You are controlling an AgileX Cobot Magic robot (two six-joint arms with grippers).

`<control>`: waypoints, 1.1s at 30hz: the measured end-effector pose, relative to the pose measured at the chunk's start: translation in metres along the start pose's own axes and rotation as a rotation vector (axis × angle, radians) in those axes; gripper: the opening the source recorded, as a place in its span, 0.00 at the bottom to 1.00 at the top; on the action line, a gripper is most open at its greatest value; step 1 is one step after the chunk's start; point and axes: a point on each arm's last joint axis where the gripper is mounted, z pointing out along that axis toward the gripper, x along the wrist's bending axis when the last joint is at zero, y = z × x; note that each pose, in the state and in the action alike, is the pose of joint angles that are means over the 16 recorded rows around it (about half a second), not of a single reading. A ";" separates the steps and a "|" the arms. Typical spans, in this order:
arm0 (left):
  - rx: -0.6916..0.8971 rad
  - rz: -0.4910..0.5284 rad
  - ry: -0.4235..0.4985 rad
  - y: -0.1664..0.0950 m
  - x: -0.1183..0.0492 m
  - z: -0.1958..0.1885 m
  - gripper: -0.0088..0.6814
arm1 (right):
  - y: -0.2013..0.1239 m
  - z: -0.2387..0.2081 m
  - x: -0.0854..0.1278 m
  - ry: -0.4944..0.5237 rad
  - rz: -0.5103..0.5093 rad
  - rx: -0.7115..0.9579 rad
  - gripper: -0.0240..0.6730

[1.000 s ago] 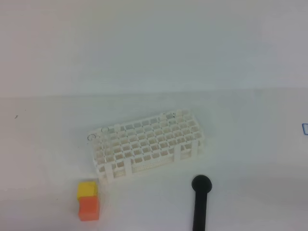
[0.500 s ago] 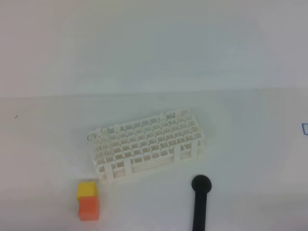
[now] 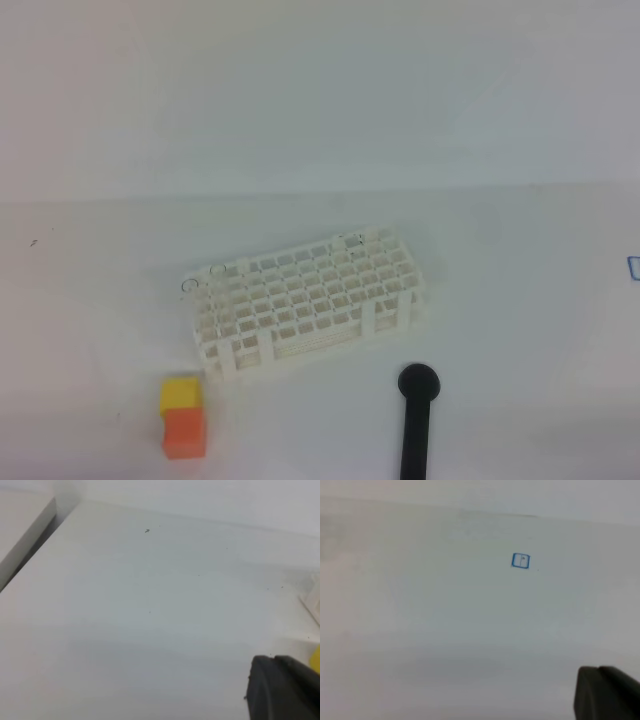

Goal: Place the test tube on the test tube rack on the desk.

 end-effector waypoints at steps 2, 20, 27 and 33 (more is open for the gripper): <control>0.000 0.000 0.000 0.000 0.000 0.000 0.01 | 0.000 0.000 0.000 0.004 -0.005 -0.001 0.03; 0.000 0.001 0.000 0.000 0.000 0.000 0.01 | 0.000 0.000 0.000 -0.005 -0.012 -0.001 0.03; 0.000 0.014 -0.050 0.000 -0.003 0.000 0.01 | 0.000 0.000 -0.002 -0.028 -0.006 0.002 0.03; 0.000 0.034 -0.131 0.000 -0.007 -0.001 0.01 | 0.000 0.000 -0.003 -0.052 0.000 0.005 0.03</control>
